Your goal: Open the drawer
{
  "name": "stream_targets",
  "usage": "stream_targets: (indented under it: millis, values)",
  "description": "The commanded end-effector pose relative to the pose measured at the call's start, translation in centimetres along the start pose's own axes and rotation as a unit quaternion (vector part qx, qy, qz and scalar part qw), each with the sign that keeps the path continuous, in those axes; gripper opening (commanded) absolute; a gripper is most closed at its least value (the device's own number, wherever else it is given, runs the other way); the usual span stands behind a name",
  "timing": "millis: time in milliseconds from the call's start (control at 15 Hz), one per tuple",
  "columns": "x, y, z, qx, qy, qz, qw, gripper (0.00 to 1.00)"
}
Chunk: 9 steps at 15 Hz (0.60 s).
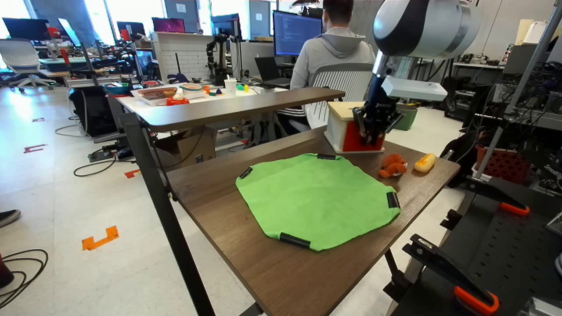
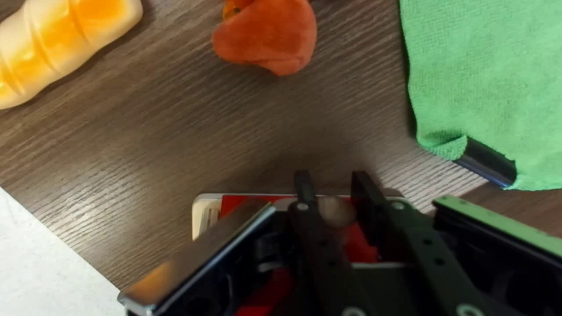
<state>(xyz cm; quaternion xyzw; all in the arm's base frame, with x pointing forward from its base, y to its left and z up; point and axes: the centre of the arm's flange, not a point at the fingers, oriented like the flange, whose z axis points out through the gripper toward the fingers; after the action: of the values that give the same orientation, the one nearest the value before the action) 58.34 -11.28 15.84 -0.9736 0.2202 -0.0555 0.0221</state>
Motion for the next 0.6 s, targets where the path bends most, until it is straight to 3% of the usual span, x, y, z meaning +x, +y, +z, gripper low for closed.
stream_targets:
  millis: [0, 533]
  values:
    - [-2.7, -0.8, 0.7, -0.004, -0.009, -0.026, 0.9996, 0.07]
    - [-5.5, -0.9, 0.3, 0.000, -0.030, -0.048, 0.9984, 0.07]
